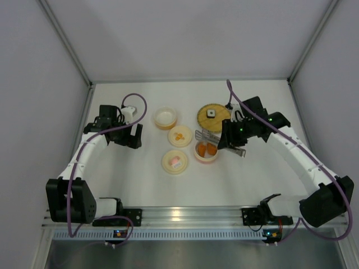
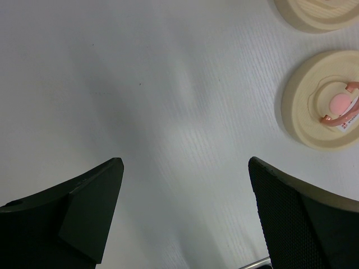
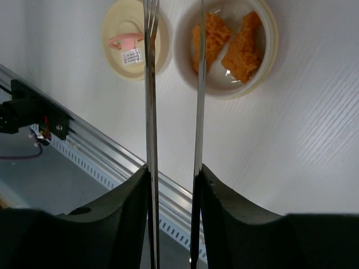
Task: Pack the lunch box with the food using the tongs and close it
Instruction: Place the fake food in the packing box, then pick up the fake food from the plate.
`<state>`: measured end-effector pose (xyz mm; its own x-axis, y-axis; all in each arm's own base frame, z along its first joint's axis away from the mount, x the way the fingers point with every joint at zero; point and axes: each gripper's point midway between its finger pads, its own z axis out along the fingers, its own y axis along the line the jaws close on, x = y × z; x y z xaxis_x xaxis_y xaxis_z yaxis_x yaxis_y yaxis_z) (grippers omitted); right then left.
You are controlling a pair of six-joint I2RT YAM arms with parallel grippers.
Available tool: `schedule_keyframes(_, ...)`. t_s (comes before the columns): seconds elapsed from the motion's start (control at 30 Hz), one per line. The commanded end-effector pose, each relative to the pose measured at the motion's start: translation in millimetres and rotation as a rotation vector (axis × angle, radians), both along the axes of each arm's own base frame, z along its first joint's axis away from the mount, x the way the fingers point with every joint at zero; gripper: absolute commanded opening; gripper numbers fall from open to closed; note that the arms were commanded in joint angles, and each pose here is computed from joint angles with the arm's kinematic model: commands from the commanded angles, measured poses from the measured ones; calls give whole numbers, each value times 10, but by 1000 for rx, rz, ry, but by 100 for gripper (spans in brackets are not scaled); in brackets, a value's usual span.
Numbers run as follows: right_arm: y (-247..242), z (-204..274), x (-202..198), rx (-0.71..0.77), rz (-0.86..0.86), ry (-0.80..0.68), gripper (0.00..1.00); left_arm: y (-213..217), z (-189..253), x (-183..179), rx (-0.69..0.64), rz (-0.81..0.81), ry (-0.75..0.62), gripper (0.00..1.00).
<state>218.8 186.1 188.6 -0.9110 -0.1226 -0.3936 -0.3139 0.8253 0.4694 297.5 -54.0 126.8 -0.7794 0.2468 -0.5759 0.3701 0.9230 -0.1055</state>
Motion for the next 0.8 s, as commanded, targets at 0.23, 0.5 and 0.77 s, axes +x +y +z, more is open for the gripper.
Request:
schedule_keyframes(0.23, -85, 608, 394, -54, 32, -346, 31, -13, 131, 58, 3, -23, -49, 98)
schedule_keyframes(0.5, -349, 752, 896, -257, -14, -544, 32, -31, 156, 101, -7, -22, -58, 98)
schedule_keyframes(0.77, -326, 493, 1286, -347, -26, -493, 40, -41, 147, 122, -12, -23, -60, 98)
